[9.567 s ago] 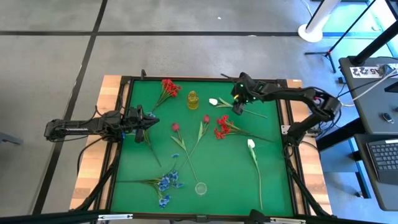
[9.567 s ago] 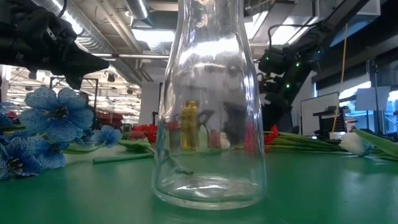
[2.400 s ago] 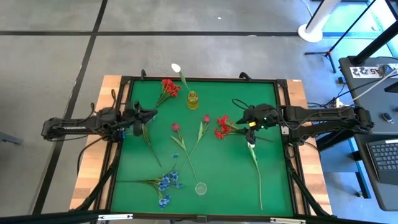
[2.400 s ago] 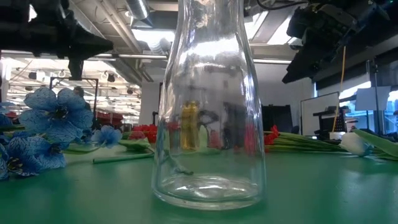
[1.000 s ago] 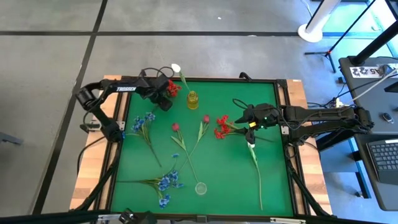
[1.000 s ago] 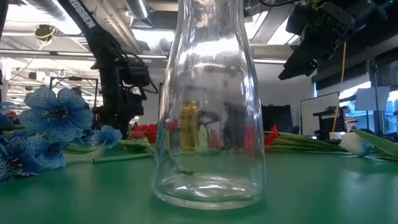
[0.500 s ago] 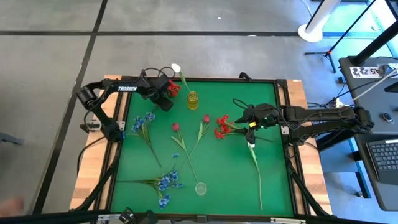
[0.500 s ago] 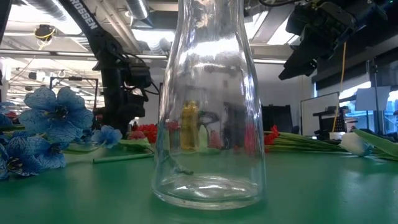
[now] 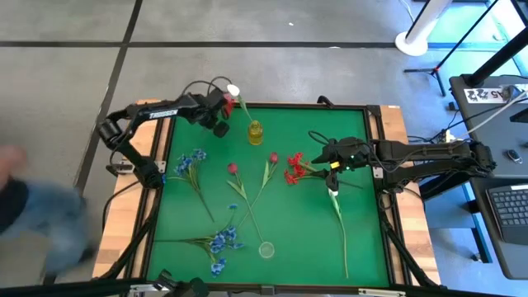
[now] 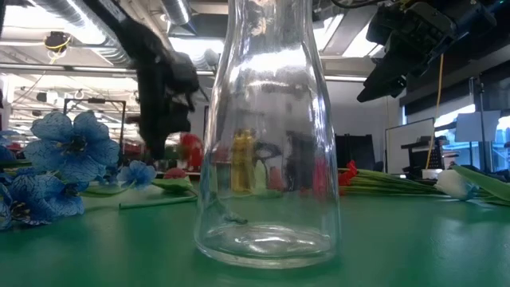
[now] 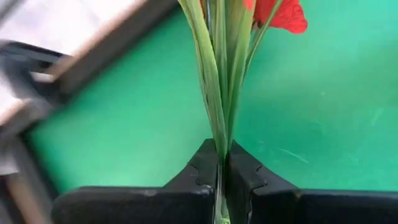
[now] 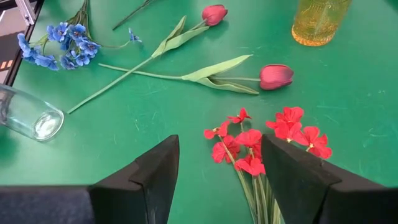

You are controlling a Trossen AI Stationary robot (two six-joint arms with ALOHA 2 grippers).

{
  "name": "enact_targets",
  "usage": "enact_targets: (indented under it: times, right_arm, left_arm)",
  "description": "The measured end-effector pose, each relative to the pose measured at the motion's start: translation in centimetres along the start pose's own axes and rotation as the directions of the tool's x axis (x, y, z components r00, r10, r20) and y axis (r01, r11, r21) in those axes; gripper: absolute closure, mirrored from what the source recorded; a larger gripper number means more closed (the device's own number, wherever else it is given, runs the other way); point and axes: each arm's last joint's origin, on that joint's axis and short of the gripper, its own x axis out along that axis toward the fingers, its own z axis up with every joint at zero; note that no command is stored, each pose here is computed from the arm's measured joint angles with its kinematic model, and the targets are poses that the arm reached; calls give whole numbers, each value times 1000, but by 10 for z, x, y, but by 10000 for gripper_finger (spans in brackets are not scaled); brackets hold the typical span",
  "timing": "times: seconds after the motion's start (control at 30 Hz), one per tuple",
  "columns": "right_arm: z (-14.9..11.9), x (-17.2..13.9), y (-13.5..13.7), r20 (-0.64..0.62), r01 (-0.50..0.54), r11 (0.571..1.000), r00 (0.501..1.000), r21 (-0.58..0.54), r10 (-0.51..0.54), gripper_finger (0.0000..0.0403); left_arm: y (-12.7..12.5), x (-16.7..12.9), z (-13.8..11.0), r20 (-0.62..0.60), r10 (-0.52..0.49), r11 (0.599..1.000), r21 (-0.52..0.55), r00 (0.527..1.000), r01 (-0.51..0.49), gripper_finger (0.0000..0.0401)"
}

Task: Sort flowers into vase by color
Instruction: Put the left orange flower into the transparent vase

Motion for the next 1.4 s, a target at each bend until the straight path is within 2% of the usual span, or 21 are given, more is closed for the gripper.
enact_targets:
  times: [0.13,0.27,0.37,0.47,0.5,0.57,0.7,0.83,0.97,1.03,1.1,1.23,1.4]
  right_arm:
    - [0,0,0,0,0,1000,1000,0,0,178]
    - [0,0,0,0,0,1000,1000,0,0,178]
    - [0,0,0,2,0,1000,1000,0,0,178]
    - [1,0,0,7,0,1000,1000,0,0,178]
    - [1,0,0,13,-1,1000,1000,-1,1,178]
    - [3,0,1,34,-5,1000,999,-2,5,178]
    - [7,0,1,69,-11,1000,998,-11,12,178]
    - [10,0,2,99,-15,1000,995,-17,17,178]
    - [12,-1,2,120,-18,1000,993,-19,20,178]
    - [12,-1,2,120,-18,1000,993,-19,21,178]
    - [12,-1,2,120,-19,1000,993,-19,21,178]
    - [12,-1,2,119,-24,1000,993,-20,27,178]
    - [12,-1,2,119,-26,999,992,-23,29,178]
  left_arm:
    - [15,-41,8,124,53,997,-67,991,-45,396]
    - [35,-84,5,255,67,989,-142,965,-31,396]
    - [47,-120,-5,375,13,984,-169,927,54,396]
    - [55,-151,-19,496,-145,964,-124,856,235,396]
    - [56,-161,-24,531,-207,950,-93,822,299,396]
    - [58,-182,-34,605,-333,906,-7,724,423,396]
    - [57,-221,-54,698,-549,767,200,461,610,397]
    - [46,-253,-71,691,-696,605,418,195,678,397]
    - [18,-265,-82,615,-788,438,592,-29,676,397]
    - [-1,-264,-87,582,-807,381,640,-97,668,397]
    - [-21,-261,-91,560,-813,342,681,-160,647,397]
    - [-61,-251,-101,532,-818,300,719,-219,627,397]
    - [-109,-244,-113,484,-836,253,758,-259,602,397]
